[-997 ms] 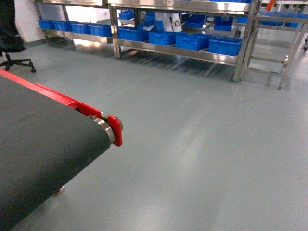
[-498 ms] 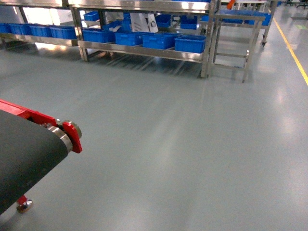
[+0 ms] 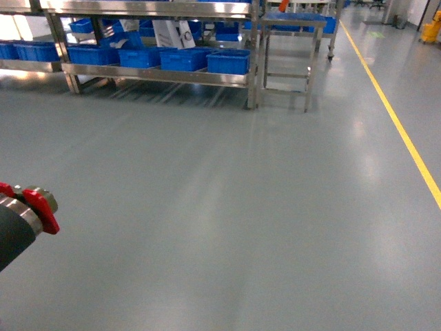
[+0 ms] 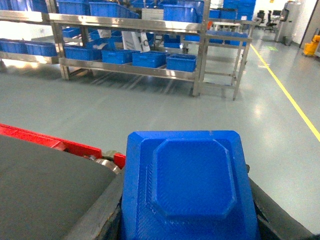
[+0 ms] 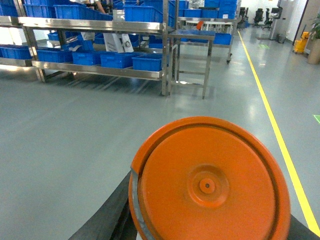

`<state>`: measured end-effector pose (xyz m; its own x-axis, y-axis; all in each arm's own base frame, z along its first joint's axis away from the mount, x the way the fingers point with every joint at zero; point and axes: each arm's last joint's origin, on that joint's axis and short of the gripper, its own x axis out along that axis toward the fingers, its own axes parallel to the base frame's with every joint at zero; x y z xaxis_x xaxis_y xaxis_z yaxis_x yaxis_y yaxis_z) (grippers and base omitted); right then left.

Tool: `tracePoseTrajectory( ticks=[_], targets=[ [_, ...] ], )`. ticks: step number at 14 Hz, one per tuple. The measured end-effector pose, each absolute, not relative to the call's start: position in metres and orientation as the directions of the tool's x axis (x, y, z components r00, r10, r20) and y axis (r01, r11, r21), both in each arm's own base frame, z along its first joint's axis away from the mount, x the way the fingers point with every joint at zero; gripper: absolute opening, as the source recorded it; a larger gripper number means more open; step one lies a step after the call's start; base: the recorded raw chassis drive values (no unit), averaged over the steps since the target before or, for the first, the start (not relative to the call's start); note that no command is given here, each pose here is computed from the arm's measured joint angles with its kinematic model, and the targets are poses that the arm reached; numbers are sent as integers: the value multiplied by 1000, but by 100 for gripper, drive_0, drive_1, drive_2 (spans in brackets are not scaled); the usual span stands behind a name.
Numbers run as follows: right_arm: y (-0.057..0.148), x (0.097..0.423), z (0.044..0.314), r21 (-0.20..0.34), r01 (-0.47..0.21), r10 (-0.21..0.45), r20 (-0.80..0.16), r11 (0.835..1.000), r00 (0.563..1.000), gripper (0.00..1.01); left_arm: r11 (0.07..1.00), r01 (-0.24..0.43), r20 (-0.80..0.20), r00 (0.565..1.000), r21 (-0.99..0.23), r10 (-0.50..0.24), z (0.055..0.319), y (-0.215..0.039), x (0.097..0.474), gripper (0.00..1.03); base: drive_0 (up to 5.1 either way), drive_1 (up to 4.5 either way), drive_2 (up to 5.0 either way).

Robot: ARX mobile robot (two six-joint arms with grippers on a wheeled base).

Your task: Sort blue parts and orange caps into right shelf containers

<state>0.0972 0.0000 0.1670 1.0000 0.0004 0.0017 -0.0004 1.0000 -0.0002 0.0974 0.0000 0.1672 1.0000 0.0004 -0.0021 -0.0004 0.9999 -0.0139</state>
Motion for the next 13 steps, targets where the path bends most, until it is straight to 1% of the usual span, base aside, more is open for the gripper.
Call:
tracePoseTrajectory(
  ticks=[13],
  targets=[
    [0, 97, 167, 0, 0, 0, 2, 1000, 1000, 45, 1000, 0, -2, 1000, -14, 0, 167, 0, 97, 43, -161, -161, -161]
  ],
)
